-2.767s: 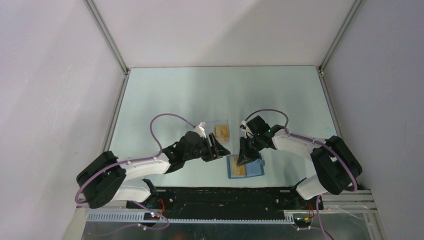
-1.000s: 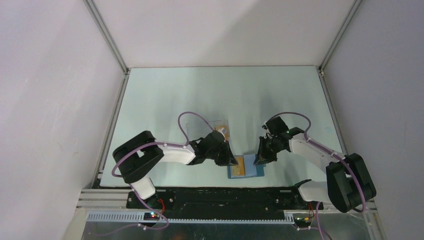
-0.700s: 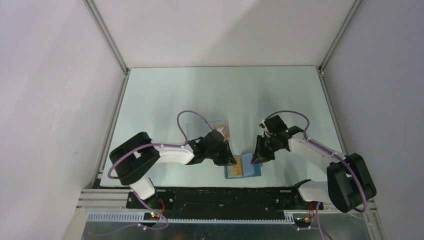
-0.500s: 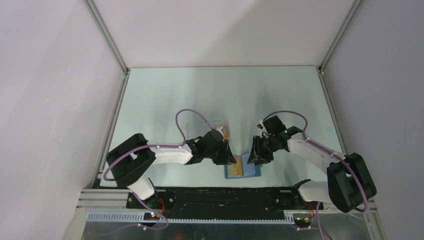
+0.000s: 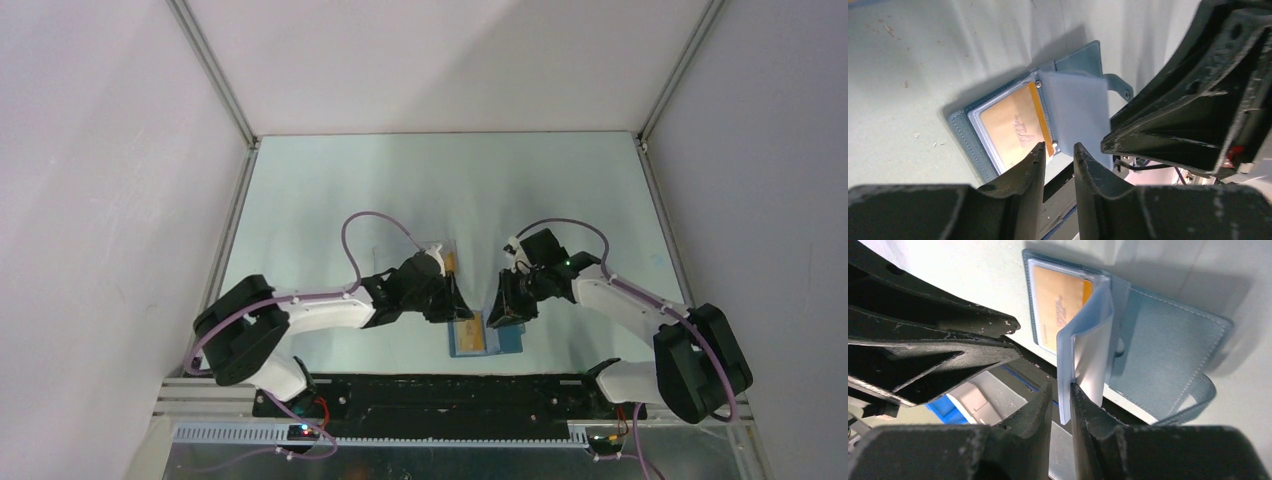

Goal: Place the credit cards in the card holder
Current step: Turn over the card slot in the card holder.

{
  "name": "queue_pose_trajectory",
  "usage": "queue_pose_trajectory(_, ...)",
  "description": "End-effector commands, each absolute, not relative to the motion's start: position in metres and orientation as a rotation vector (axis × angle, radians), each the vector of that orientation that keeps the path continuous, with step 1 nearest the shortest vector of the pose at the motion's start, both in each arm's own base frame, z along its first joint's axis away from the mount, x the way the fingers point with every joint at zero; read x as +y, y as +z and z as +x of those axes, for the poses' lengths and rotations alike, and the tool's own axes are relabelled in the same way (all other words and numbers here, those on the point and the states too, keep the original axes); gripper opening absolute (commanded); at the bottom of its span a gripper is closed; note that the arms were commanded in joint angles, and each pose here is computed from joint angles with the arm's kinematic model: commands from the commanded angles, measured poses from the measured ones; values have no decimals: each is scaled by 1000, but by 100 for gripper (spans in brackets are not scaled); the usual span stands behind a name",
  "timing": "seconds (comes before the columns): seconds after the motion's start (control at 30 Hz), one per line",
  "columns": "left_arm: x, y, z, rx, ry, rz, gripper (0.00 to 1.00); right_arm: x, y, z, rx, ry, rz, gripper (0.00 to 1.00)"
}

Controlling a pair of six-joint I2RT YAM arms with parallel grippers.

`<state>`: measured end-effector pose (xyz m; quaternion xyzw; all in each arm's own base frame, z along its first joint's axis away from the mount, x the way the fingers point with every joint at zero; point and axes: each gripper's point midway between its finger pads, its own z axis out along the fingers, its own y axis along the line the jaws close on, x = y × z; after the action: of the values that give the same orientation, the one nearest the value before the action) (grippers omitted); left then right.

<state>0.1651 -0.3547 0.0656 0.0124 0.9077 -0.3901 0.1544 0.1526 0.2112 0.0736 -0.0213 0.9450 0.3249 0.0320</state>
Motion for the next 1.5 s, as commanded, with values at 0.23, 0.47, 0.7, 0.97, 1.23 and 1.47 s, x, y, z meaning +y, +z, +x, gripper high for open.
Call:
queue_pose_trajectory(0.23, -332, 93, 177, 2491, -1164, -12, 32, 248, 74, 161, 2867, 1163, -196, 50)
queue_pose_trajectory(0.47, -325, 91, 174, 2490, -1159, -28, 32, 261, 69, 157, 2862, 1214, -264, 61)
queue_pose_trajectory(0.7, -326, 91, 174, 2491, -1163, -22, 31, 275, 66, 152, 2845, 1282, -328, 62)
queue_pose_trajectory(0.97, -323, 84, 174, 2507, -1144, -38, 31, 272, 48, 153, 2881, 1187, -334, 70)
queue_pose_trajectory(1.23, -319, 95, 180, 2466, -1164, -54, 38, 273, 45, 154, 2860, 1190, -383, 81)
queue_pose_trajectory(1.47, -302, 106, 189, 2407, -1179, -111, 50, 266, 63, 158, 2805, 1179, -380, 83)
